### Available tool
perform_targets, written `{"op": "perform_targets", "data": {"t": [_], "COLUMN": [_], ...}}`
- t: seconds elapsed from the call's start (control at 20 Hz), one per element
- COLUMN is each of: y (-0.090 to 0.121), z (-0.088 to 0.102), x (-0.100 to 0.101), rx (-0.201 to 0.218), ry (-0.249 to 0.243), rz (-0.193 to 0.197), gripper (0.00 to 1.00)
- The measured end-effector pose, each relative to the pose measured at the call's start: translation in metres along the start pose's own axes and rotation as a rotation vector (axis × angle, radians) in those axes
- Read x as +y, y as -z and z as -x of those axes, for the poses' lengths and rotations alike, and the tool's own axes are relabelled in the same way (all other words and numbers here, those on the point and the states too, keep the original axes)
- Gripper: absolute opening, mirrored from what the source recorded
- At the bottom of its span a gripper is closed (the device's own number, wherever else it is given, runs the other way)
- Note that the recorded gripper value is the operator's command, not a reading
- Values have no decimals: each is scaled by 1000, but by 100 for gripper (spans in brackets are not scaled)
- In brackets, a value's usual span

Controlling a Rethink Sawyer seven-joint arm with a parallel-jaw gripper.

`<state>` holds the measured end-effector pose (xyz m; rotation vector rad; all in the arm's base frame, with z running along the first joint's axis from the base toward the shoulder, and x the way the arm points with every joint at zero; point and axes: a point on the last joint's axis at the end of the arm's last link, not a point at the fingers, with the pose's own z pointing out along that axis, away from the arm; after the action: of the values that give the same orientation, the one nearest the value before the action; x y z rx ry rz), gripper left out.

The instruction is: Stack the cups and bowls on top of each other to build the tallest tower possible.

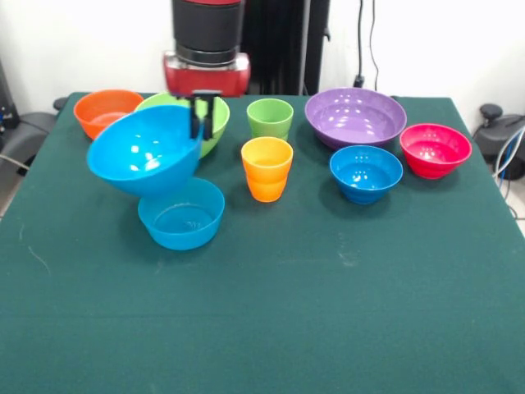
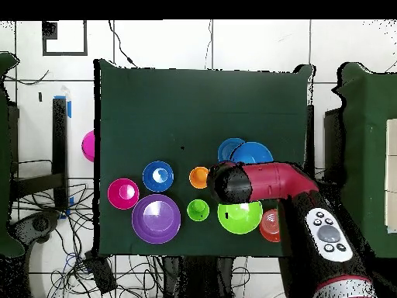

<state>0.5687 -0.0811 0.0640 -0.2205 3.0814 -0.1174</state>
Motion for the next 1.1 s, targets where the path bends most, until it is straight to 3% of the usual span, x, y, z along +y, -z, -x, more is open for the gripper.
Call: {"op": "perform_targets", "data": {"t": [0.3, 0.6, 0.85, 1.1], "y": [0, 6, 19, 46], "z": [-3, 3, 13, 26], "x": [39, 56, 59, 52], "rx": [-4, -5, -27, -53], "ry": [-47, -92, -107, -129], "rz": [30, 36, 36, 17], "gripper": [0, 0, 0, 0]}}
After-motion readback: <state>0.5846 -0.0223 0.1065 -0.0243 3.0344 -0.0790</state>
